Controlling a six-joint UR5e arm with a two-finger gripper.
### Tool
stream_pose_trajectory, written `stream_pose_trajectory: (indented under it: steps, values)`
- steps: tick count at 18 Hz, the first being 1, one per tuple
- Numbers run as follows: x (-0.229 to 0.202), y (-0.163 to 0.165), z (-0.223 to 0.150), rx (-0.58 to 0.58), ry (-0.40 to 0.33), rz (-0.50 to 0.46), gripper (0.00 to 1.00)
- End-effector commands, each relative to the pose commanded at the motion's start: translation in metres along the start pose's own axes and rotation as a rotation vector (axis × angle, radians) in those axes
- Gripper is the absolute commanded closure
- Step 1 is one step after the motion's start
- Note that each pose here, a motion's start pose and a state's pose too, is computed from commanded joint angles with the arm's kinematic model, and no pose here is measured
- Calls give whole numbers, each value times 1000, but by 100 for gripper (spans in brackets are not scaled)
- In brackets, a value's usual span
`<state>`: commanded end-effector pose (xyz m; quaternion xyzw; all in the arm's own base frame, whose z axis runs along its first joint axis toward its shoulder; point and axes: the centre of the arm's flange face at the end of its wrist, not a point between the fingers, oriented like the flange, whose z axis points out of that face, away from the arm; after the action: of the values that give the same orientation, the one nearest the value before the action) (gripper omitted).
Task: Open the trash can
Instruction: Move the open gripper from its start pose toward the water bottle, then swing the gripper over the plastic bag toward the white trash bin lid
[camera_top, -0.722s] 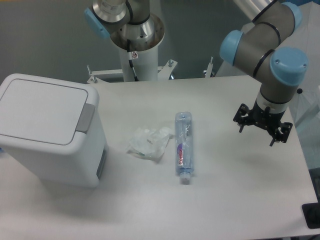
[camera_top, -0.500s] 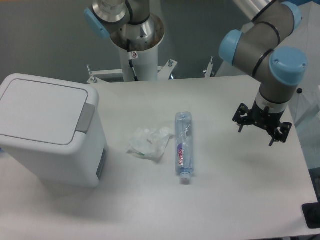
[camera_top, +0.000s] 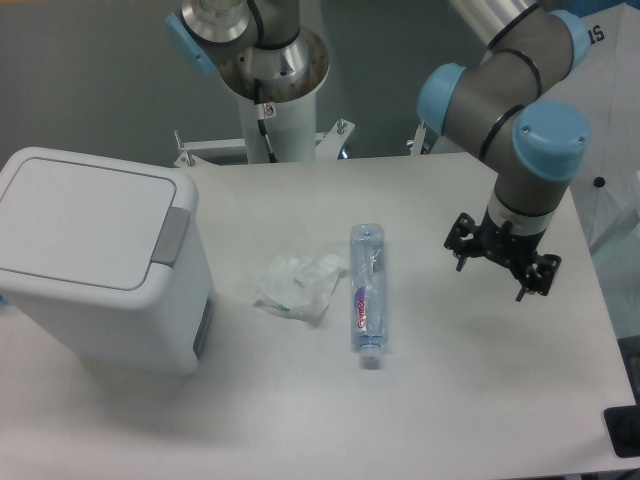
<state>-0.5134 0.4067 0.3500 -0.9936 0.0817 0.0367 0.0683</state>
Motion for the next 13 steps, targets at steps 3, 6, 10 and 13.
stream_pose_trajectory:
  steps: [3, 6, 10, 13]
  values:
    - [14, -25, -17, 97, 2, -105, 0]
    - [26, -46, -20, 117, 12, -133, 0]
    - [40, -63, -26, 141, 19, -111, 0]
    - [46, -65, -39, 178, 23, -158, 0]
